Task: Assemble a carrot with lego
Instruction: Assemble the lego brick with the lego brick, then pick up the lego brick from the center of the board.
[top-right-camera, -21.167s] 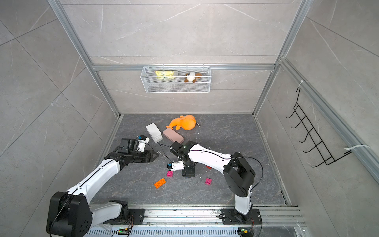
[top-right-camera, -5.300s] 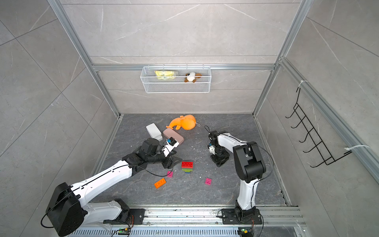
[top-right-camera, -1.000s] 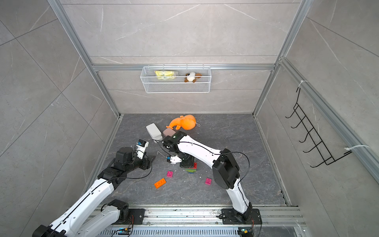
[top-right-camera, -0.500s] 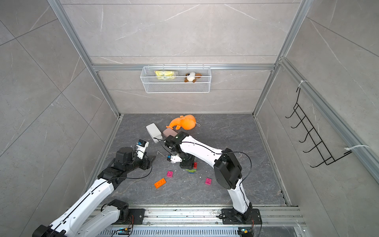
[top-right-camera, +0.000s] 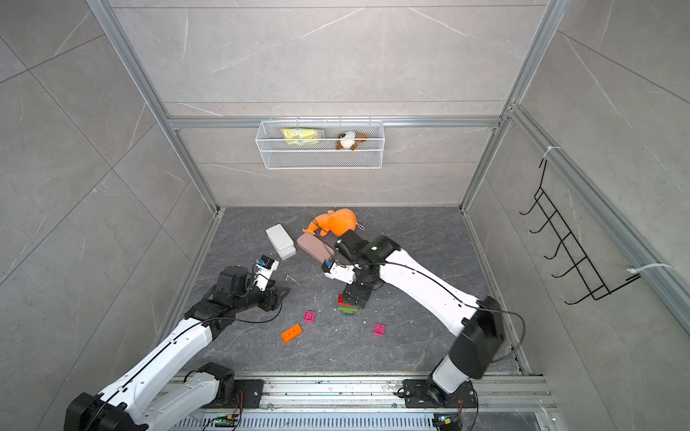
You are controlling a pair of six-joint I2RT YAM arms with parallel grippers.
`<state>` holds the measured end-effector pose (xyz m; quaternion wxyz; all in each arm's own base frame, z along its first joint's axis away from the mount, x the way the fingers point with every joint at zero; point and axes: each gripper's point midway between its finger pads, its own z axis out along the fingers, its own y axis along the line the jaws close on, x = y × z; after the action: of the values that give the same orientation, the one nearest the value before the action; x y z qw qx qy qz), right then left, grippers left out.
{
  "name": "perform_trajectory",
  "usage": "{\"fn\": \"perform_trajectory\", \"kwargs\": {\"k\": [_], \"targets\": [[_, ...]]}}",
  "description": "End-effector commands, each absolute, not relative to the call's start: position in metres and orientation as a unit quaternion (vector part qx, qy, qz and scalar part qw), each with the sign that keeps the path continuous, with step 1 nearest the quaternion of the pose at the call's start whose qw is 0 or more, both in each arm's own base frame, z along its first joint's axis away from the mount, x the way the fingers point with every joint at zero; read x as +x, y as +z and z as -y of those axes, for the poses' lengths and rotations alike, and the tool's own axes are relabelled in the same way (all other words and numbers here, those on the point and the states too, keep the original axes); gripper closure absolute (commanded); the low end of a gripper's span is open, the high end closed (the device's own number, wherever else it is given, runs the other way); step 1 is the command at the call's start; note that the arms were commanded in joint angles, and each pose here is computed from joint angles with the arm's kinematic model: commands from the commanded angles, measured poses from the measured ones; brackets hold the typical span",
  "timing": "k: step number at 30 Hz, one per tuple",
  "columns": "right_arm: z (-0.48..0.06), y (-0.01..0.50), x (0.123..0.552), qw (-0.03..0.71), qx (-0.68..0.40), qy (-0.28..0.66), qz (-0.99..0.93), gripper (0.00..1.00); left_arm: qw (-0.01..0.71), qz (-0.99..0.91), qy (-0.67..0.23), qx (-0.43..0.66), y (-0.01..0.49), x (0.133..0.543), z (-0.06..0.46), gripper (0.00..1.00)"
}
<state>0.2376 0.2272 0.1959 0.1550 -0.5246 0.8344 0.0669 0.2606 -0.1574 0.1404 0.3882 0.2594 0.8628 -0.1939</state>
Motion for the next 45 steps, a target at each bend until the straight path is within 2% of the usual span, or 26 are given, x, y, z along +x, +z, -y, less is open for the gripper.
{"fn": "perform_trajectory", "kwargs": {"k": [1,5,7,10,16,28,33,40,45], "targets": [[-0.233,0.212,0.243,0.215,-0.445,0.160,-0.855,0.22,0.402,-0.833,-0.180,0.334,0.152,0.258,0.173,0.32],[-0.207,0.215,0.255,0.252,-0.362,0.171,-0.881,0.21,0.341,-0.856,-0.145,0.361,0.131,0.249,0.170,0.33],[-0.196,0.212,0.261,0.261,-0.337,0.156,-0.891,0.21,0.311,-0.855,-0.118,0.399,0.118,0.236,0.175,0.29],[-0.188,0.205,0.266,0.261,-0.320,0.142,-0.899,0.20,0.271,-0.850,-0.060,0.448,0.101,0.221,0.177,0.24],[-0.179,0.190,0.274,0.260,-0.305,0.127,-0.907,0.21,0.170,-0.842,-0.023,0.512,0.057,0.189,0.169,0.21],[-0.185,0.175,0.283,0.236,-0.301,0.134,-0.914,0.23,0.142,-0.841,-0.050,0.519,0.026,0.174,0.179,0.18],[-0.188,0.171,0.284,0.228,-0.301,0.136,-0.916,0.23,0.138,-0.843,-0.019,0.520,0.022,0.177,0.168,0.22],[-0.189,0.167,0.286,0.221,-0.300,0.135,-0.918,0.24,0.142,-0.841,-0.034,0.520,0.026,0.167,0.163,0.29],[-0.192,0.161,0.286,0.212,-0.301,0.143,-0.919,0.24,0.144,-0.842,-0.047,0.519,0.027,0.167,0.165,0.43]]}}
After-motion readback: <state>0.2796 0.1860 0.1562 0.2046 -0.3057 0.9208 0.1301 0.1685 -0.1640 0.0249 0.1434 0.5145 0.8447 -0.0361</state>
